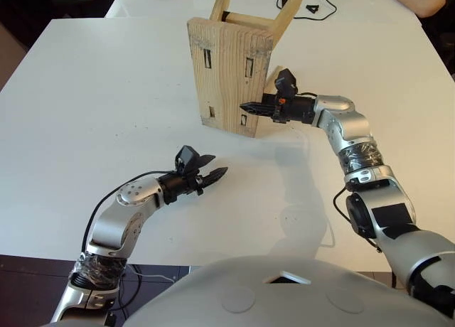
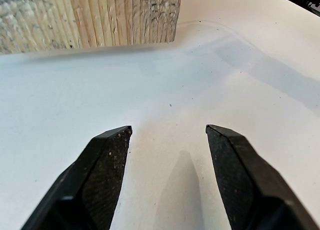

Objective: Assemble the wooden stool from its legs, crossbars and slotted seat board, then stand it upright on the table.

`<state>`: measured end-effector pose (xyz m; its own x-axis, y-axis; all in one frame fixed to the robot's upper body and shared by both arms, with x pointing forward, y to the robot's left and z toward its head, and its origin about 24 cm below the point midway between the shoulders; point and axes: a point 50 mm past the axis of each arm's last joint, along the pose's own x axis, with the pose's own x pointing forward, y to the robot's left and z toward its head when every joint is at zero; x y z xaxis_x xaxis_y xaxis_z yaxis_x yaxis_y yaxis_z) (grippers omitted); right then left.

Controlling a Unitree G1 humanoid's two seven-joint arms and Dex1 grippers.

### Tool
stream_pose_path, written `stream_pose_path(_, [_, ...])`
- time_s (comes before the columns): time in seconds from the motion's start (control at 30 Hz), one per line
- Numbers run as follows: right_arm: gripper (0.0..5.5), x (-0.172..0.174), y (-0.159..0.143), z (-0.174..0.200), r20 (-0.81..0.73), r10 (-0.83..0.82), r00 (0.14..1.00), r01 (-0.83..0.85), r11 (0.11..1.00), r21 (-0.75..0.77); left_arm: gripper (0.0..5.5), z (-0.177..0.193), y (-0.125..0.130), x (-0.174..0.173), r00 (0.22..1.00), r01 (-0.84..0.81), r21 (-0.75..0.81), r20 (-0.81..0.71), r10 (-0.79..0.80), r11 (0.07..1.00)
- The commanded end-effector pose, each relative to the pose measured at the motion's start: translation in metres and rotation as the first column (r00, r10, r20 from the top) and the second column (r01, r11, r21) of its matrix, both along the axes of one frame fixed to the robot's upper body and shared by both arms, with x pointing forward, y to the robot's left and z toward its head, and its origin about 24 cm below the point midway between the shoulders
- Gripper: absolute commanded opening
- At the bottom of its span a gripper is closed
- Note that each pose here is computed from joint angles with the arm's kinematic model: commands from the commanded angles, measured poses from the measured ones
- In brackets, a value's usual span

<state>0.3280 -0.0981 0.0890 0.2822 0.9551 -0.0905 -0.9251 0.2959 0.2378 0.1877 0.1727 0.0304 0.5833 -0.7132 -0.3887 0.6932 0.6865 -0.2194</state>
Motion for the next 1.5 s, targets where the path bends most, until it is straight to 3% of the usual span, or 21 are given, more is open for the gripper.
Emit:
stream_pose_path(0.03, [1.3,-0.005,0.014,0.049,-0.028,-0.055,0.998,0.06,0.971,0.232,2.76,-0.02,0.013,-0.005,0.997,-0.057,0.051,-0.056,0.059,0.997])
stream_pose_path(0.23, [1.3,-0.008,0.031,0.12,-0.247,-0.206,0.947,0.308,0.803,0.51,2.76,-0.031,0.016,-0.007,0.991,-0.11,0.052,-0.073,0.113,0.993])
stream_pose_path(0.33, [1.3,-0.003,0.031,0.14,-0.431,-0.277,0.859,0.501,0.633,0.591,2.76,-0.034,0.013,-0.007,0.989,-0.128,0.046,-0.072,0.132,0.991])
stream_pose_path(0.53, [1.3,-0.001,0.021,0.152,-0.703,-0.284,0.652,0.756,0.303,0.58,2.76,-0.035,0.012,-0.006,0.985,-0.152,0.04,-0.072,0.154,0.988])
stream_pose_path(0.7, [1.3,0.008,0.0,0.142,-0.811,-0.285,0.511,0.859,0.129,0.496,2.76,-0.033,0.011,-0.002,0.986,-0.152,0.041,-0.064,0.155,0.987])
stream_pose_path(0.83, [1.3,0.014,-0.019,0.123,-0.859,-0.295,0.418,0.904,0.041,0.425,2.76,-0.031,0.012,-0.001,0.987,-0.146,0.049,-0.06,0.149,0.988])
stream_pose_path(1.03, [1.3,0.017,-0.045,0.107,-0.893,-0.278,0.353,0.918,-0.08,0.388,2.76,-0.027,0.015,0.005,0.989,-0.135,0.061,-0.053,0.138,0.989])
stream_pose_path(1.2, [1.3,0.012,-0.098,0.067,-0.907,-0.381,0.177,0.934,-0.226,0.277,2.76,-0.025,0.015,0.007,0.99,-0.128,0.069,-0.049,0.132,0.989])
stream_pose_path(1.27, [1.3,0.01,-0.112,0.05,-0.897,-0.434,0.086,0.95,-0.235,0.205,2.76,-0.025,0.017,0.006,0.989,-0.133,0.073,-0.051,0.137,0.988])
stream_pose_path(1.37, [1.91,0.005,-0.131,0.033,-0.868,-0.497,0.001,0.958,-0.247,0.143,2.76,-0.025,0.017,0.006,0.989,-0.137,0.077,-0.053,0.141,0.988])
stream_pose_path(1.5, [2.68,0.006,-0.131,0.038,-0.865,-0.497,0.064,0.958,-0.211,0.192,2.76,-0.026,0.017,0.006,0.987,-0.146,0.075,-0.055,0.15,0.986])
